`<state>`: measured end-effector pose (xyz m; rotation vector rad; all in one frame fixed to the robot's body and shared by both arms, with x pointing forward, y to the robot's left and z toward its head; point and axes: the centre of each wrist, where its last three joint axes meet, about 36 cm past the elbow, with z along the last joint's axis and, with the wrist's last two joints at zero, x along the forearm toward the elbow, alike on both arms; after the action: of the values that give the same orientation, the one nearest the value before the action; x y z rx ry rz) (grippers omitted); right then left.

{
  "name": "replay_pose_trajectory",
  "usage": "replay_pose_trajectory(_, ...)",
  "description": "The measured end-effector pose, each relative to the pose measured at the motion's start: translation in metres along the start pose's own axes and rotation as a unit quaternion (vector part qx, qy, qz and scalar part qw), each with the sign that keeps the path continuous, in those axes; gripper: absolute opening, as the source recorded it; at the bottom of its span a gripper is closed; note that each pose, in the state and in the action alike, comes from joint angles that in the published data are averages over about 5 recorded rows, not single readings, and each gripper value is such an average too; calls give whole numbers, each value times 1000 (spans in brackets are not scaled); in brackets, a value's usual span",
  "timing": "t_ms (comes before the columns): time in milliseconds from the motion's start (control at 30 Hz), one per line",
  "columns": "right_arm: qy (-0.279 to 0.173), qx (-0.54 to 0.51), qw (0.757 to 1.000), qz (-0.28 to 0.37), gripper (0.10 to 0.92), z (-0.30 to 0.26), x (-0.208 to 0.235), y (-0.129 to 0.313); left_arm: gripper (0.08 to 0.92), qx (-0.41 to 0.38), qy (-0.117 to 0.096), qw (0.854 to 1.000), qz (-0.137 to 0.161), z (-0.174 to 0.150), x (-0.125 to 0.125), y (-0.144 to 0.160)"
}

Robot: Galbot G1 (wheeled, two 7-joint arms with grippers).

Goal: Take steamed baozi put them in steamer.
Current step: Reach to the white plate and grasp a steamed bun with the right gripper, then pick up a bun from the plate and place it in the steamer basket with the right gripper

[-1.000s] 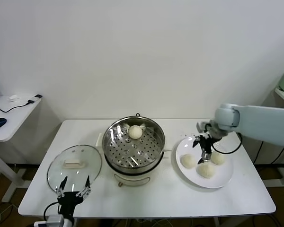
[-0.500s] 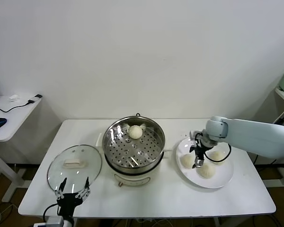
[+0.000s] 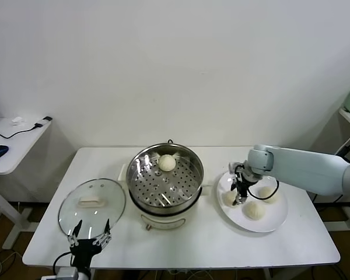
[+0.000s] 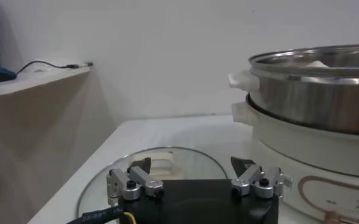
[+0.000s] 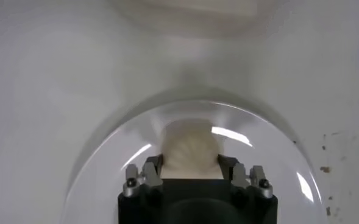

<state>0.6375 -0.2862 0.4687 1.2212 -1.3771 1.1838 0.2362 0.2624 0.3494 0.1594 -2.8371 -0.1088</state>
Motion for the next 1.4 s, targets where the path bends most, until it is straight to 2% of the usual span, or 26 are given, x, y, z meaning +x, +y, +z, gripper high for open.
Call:
replay_pose_trajectory(233,-2,17,1000,6,560,-3,34,-11,823,1,-3,1000,3,-3,2,-5)
replay_pose_trajectory(467,-7,40,999,25,560,-21,119,-37,823,-1,-6,1000,7,-7,5,-7)
replay_pose_trajectory(667,-38,55,996,59,560,-68,210,-48,823,-2,-12,1000,11,-13,6,-9)
replay_pose_trajectory(833,-68,73,993,69,560,-127,248,-37,823,-1,-16,1000,14,-19,7,-11)
replay_pose_trajectory(1033,-92,87,990,66,560,-202,243,-16,823,0,-22,1000,14,-24,7,-11)
replay_pose_trajectory(1400,-96,98,989,52,560,-289,170,9,823,1,-23,1000,15,-27,7,-10)
